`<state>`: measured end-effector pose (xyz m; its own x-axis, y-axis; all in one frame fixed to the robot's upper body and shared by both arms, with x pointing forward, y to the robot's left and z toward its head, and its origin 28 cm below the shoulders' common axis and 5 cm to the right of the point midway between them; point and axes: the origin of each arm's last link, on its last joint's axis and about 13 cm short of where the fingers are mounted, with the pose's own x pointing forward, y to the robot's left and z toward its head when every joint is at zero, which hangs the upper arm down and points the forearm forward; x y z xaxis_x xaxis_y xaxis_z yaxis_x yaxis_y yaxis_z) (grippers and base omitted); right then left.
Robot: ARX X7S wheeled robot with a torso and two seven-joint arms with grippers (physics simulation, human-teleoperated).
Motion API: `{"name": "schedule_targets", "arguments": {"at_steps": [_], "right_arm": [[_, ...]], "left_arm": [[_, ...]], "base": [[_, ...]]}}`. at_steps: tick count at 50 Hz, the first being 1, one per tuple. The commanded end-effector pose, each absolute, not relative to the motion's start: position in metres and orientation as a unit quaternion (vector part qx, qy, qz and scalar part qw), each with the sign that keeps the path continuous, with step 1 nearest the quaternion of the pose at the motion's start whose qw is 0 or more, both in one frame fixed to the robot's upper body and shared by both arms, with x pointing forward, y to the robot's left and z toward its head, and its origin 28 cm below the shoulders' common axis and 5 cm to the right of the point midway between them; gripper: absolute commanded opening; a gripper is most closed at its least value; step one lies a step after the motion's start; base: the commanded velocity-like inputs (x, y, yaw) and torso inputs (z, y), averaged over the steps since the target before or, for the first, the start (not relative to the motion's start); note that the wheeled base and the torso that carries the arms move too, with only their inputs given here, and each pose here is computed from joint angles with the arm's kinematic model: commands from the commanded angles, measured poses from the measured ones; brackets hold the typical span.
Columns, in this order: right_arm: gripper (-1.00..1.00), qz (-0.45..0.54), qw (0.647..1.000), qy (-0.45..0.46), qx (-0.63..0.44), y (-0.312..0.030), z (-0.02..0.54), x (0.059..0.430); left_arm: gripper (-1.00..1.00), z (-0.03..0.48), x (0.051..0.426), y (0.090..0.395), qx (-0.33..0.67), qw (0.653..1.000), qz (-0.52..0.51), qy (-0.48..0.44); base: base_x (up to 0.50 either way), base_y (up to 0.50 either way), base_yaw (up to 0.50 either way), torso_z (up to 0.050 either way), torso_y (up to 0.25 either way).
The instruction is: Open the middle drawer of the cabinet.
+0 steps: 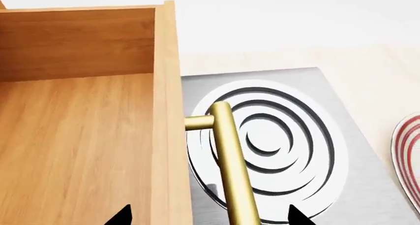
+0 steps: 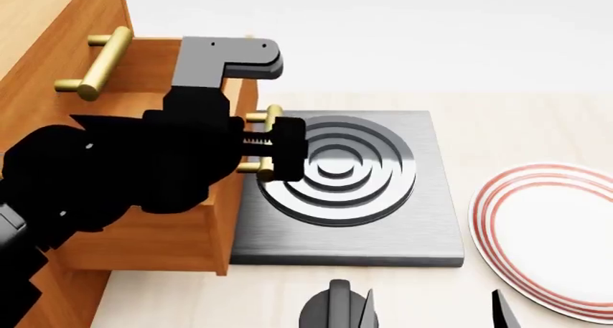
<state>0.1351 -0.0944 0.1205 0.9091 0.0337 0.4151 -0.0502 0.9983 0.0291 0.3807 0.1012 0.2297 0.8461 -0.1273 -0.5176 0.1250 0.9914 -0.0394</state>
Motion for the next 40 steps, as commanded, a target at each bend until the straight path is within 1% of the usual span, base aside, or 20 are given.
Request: {"name": "schedule_targets", "arguments": {"at_steps": [1,13,22,40], "right_arm": [[1.00,0.021,0.977,-0.213,0.020,-0.095,0.120,0.135],[1.00,0.022,0.977,-0.212,0.019,-0.095,0.121,0.135],[1.00,0.022,0.977,-0.212,0.020,-0.095,0.121,0.136],[1.00,0.021,0.977,-0.213,0.020,-0.095,0.121,0.135]], "left_arm": [[1.00,0.223,0.373,0.088,-0.016,0.952,-0.099,0.289],[1.00,0.228,0.370,0.080,-0.032,0.953,-0.121,0.276],[1.00,0.227,0.363,0.064,-0.023,0.950,-0.140,0.277],[1.00,0.228,0.350,0.047,-0.038,0.945,-0.170,0.278]], "base": [[0.00,0.00,0.00,0.000,0.000],[0.00,0.00,0.00,0.000,0.000],[0.00,0.00,0.00,0.000,0.000],[0.00,0.00,0.00,0.000,0.000]]}}
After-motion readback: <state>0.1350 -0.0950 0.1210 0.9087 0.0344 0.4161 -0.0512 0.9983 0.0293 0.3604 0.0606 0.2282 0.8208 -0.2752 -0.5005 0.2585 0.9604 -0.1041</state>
